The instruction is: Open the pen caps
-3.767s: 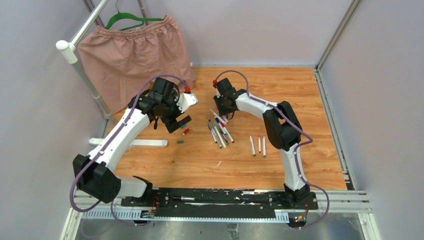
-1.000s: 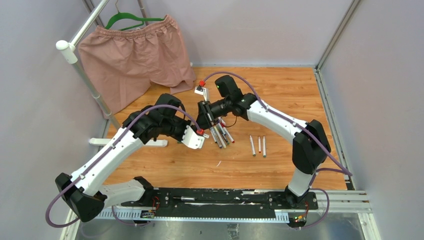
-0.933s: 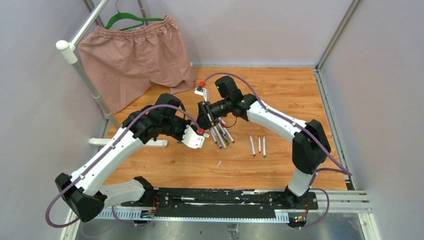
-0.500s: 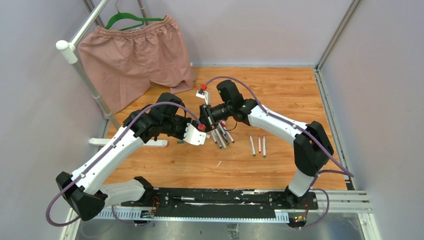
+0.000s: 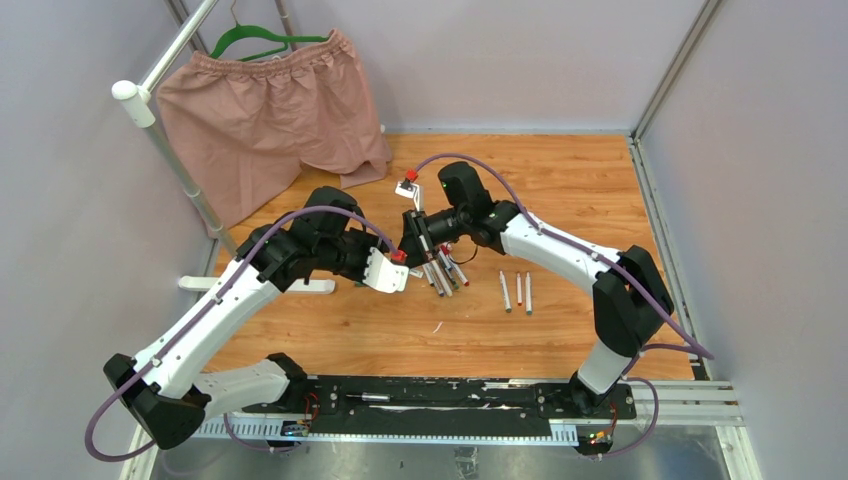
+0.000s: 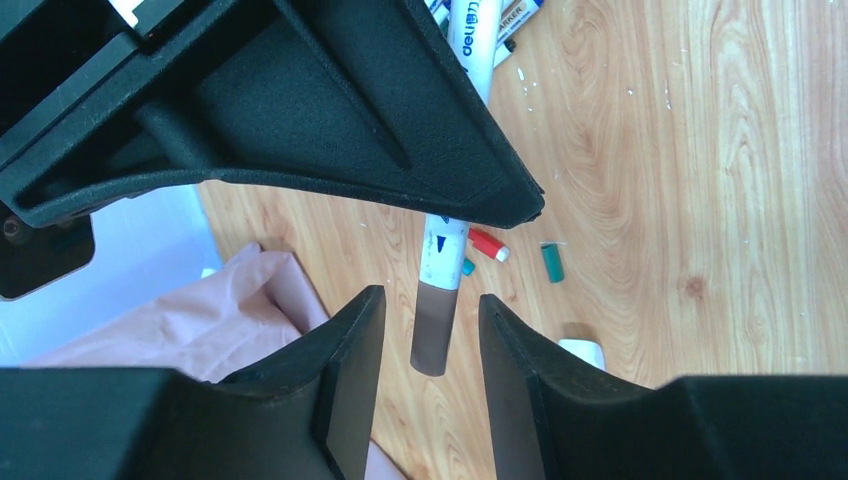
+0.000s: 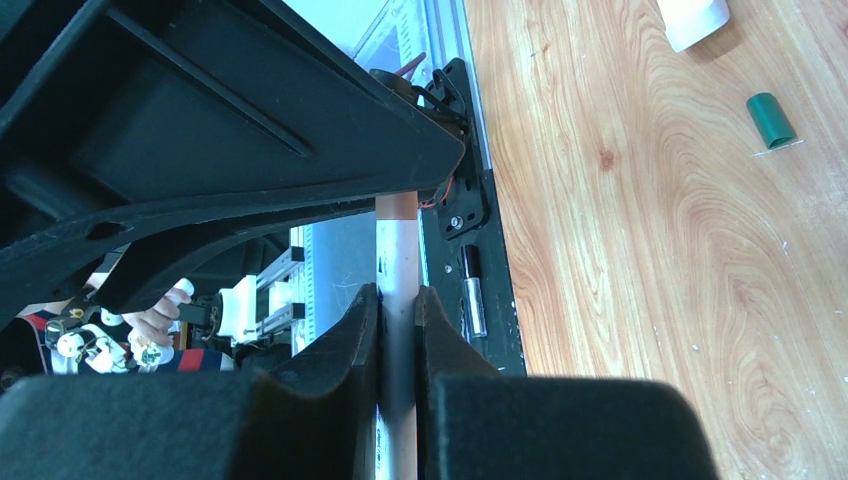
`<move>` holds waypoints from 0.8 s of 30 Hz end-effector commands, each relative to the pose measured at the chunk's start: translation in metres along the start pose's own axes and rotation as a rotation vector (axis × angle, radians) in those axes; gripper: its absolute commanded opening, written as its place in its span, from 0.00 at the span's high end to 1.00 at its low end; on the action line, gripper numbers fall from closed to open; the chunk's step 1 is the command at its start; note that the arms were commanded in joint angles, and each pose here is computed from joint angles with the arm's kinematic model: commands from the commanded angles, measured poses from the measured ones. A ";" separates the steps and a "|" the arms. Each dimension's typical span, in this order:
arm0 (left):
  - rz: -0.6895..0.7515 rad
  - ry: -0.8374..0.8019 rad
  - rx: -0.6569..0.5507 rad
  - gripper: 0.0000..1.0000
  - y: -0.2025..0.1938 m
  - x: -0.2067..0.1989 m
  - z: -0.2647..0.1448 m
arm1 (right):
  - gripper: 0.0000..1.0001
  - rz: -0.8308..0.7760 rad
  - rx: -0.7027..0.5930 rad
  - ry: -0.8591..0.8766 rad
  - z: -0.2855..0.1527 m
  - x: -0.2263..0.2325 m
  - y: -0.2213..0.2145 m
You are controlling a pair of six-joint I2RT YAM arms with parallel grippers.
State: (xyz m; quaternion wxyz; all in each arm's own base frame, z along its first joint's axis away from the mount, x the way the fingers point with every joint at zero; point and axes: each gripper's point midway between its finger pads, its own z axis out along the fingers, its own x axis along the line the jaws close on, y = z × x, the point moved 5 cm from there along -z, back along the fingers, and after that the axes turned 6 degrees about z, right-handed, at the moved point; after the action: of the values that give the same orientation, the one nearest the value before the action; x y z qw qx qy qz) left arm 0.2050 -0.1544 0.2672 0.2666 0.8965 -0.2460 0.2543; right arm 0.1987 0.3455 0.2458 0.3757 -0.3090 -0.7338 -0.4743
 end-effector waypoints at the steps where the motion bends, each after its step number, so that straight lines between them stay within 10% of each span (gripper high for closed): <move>1: 0.001 -0.011 -0.023 0.58 0.003 -0.002 0.002 | 1.00 -0.040 -0.007 0.042 -0.004 0.013 0.008; 8: 0.022 -0.037 0.028 0.72 -0.006 -0.009 0.006 | 1.00 -0.045 -0.011 0.046 -0.005 0.015 0.010; 12: 0.025 -0.041 0.032 1.00 -0.006 -0.008 0.006 | 1.00 -0.038 -0.007 0.043 -0.004 0.013 0.009; 24: 0.169 -0.097 0.222 1.00 -0.036 -0.014 0.011 | 1.00 0.034 0.003 0.004 -0.018 -0.001 -0.010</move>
State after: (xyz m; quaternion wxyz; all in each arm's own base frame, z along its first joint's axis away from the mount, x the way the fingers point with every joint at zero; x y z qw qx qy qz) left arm 0.2139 -0.1524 0.2577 0.2250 0.8892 -0.2912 0.2718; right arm 0.2030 0.3408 0.2423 0.3768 -0.3139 -0.7305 -0.4752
